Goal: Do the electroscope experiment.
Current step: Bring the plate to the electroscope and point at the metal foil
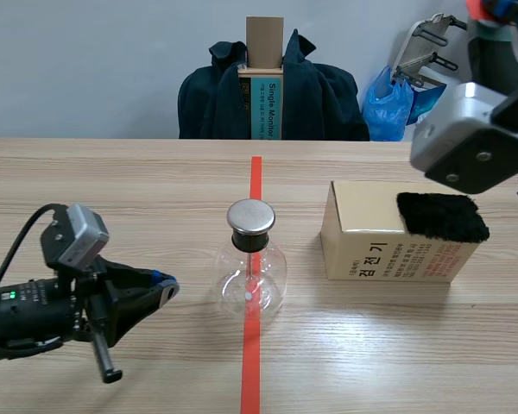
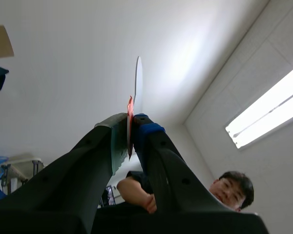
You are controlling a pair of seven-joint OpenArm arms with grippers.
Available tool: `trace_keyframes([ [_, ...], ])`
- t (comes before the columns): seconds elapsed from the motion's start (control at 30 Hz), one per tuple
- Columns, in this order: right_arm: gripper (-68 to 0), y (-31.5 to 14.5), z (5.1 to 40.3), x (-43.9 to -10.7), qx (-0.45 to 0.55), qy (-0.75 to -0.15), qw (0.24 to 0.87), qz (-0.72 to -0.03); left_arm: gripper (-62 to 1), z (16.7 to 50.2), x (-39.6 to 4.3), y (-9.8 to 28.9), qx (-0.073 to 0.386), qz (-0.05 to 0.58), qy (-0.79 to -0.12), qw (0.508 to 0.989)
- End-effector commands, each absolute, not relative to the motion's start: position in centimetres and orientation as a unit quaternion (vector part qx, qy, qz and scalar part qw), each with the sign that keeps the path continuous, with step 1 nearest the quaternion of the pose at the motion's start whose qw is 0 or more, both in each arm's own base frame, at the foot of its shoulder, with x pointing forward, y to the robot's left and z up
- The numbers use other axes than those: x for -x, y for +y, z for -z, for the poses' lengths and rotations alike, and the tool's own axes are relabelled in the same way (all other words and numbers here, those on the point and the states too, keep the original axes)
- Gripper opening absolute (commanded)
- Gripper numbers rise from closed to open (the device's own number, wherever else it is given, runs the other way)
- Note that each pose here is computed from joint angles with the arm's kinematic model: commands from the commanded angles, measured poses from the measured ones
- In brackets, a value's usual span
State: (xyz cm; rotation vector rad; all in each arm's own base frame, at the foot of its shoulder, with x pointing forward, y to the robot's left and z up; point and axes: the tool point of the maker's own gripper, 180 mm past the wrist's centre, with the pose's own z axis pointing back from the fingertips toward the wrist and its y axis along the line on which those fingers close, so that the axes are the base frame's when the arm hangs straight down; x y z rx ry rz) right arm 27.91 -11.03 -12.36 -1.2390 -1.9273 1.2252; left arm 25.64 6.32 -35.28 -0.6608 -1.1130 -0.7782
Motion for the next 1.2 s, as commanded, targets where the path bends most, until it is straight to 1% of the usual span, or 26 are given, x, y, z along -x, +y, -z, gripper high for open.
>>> trace_keyframes([
  [0.0, -66.7, -10.4, 11.5, -27.7, 0.463, -0.719, 0.248, -0.456, -59.0, 34.3, -26.3, 5.9, 0.303, 0.343, -0.526, 0.717],
  [0.2, -66.6, -7.4, 12.9, -27.2, 0.424, -0.73, 0.24, -0.478, -59.0, 34.9, -26.6, 5.0, 0.306, 0.335, -0.527, 0.718],
  [0.3, -66.7, -6.3, 13.6, -27.0, 0.406, -0.738, 0.242, -0.482, -59.0, 34.9, -26.9, 4.9, 0.3, 0.331, -0.532, 0.719],
  [0.47, -66.7, -4.8, 15.6, -27.1, 0.377, -0.739, 0.251, -0.498, -59.0, 34.9, -26.9, 5.0, 0.298, 0.33, -0.534, 0.719],
  [0.87, -66.7, -2.9, 23.5, -27.4, 0.325, -0.697, 0.269, -0.58, -59.0, 35.0, -26.9, 5.0, 0.297, 0.331, -0.533, 0.72],
  [1.0, -66.6, -2.9, 25.2, -27.1, 0.312, -0.687, 0.276, -0.595, -59.0, 35.0, -26.9, 5.0, 0.297, 0.331, -0.533, 0.72],
  [1.17, -66.7, -3.0, 26.3, -27.0, 0.307, -0.678, 0.281, -0.606, -59.0, 35.0, -26.9, 5.0, 0.297, 0.331, -0.533, 0.72],
])
